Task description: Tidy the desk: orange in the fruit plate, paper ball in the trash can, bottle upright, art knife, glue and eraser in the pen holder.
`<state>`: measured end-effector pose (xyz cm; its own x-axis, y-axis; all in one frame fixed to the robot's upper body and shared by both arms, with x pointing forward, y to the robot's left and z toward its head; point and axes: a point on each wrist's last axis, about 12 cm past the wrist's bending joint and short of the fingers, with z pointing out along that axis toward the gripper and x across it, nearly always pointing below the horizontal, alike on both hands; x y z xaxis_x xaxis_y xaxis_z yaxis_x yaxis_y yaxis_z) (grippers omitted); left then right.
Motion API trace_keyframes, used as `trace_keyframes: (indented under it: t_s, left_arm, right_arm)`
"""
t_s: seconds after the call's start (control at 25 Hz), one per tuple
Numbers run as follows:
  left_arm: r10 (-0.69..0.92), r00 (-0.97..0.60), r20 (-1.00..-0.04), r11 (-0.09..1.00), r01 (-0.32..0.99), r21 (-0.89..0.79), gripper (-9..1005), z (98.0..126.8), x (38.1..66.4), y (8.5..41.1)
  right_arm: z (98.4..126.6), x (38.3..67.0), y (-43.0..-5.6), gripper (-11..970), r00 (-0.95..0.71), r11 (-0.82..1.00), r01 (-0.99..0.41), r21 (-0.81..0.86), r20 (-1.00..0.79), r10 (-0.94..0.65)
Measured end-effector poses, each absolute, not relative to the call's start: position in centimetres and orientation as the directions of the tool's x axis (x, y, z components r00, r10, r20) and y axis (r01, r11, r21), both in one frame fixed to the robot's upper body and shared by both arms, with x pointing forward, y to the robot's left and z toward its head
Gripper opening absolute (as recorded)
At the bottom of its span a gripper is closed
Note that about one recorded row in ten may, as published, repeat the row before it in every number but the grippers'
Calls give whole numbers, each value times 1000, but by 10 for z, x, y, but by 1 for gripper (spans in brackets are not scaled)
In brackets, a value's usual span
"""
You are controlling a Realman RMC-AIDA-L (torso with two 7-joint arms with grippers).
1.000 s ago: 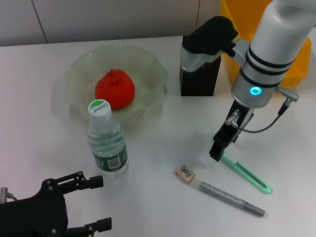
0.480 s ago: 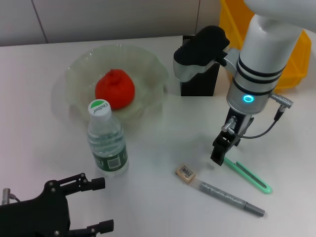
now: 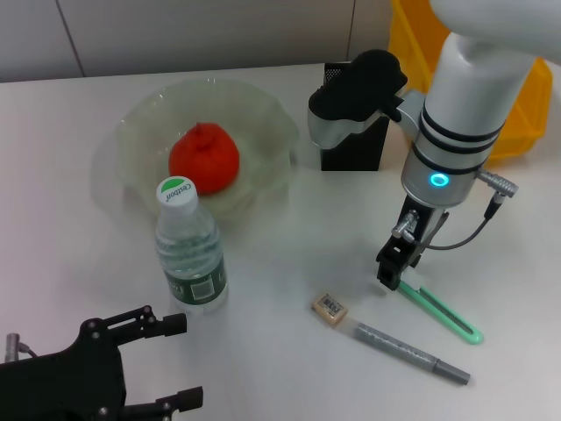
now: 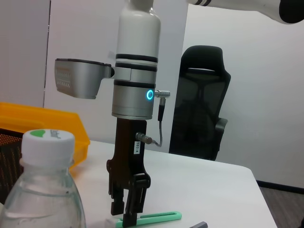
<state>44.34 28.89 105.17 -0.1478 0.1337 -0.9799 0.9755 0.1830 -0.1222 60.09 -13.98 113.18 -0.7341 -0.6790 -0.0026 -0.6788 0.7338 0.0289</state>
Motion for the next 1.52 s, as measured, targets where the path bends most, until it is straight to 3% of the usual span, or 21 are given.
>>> trace_keyframes:
  t_s: [0.2,1.08,1.24,1.52]
  left_arm:
    - [132,-148,-980,184,975,-123,786,1051,443,288]
    - [136,-150,-979,195,973,-122,786,1050,444,287]
    - [135,-150,-979,197,973,-122,786,1050,444,288]
    - [134,-150,-979,202,972,-121,786,1050,445,287]
  right_arm:
    - [1129,601,-140,436,-735,734,-678,38,-8,-678]
    - [1126,598,-138,213,-718,718,-696,33,-6,-696]
    - [1145,597,-141,174,-713,712,-701,39,-64,-698]
    - [1216,600,-163,174,-686,722,-691,20,-335,-647]
